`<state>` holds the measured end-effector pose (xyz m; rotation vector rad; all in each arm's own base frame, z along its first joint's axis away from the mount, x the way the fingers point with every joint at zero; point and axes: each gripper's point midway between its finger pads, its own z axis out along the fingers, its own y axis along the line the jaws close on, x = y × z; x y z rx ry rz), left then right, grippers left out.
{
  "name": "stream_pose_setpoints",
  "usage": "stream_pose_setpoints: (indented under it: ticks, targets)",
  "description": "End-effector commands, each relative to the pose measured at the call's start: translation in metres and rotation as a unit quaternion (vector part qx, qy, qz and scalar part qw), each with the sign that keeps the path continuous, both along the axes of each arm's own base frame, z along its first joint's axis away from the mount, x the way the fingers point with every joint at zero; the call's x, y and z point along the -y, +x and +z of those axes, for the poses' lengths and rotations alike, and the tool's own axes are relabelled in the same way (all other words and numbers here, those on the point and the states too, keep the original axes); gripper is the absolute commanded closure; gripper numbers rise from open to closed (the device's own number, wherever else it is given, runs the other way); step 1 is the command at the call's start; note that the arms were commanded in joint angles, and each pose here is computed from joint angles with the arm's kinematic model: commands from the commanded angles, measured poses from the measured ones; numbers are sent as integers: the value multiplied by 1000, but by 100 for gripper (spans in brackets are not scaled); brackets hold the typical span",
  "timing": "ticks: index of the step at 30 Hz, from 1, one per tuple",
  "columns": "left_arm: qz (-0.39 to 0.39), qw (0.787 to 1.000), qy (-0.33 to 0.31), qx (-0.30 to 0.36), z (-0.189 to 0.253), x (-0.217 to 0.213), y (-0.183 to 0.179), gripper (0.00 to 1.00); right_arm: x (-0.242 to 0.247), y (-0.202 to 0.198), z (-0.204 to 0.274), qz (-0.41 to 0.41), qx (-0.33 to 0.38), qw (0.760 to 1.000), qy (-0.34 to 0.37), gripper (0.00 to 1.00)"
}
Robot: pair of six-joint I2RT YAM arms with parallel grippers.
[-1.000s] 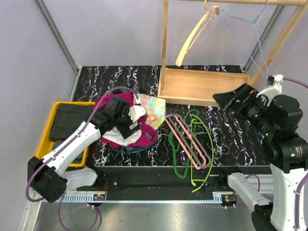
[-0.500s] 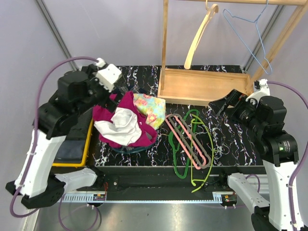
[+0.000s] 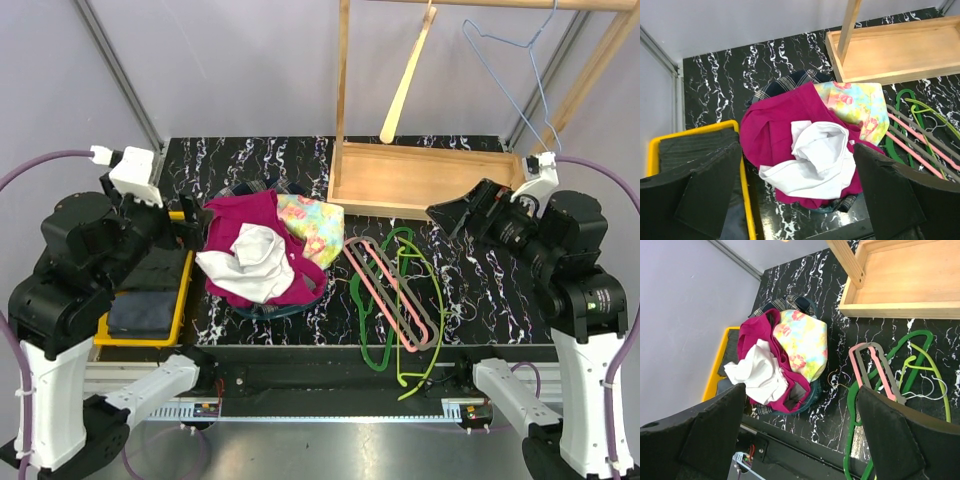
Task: Remove the skirt from the hanger
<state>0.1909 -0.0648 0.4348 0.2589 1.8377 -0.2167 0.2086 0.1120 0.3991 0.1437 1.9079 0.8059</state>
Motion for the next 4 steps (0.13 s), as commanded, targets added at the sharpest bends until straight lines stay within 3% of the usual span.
stream_pose_setpoints:
  ticks: [1, 4]
  targets:
    - [3, 999, -30, -11, -2, 8, 8, 1, -7, 0, 13, 26, 27, 999, 0, 1]
    - [8, 999, -32, -7, -2, 7, 8, 1, -7, -1, 11, 26, 27, 999, 1, 0]
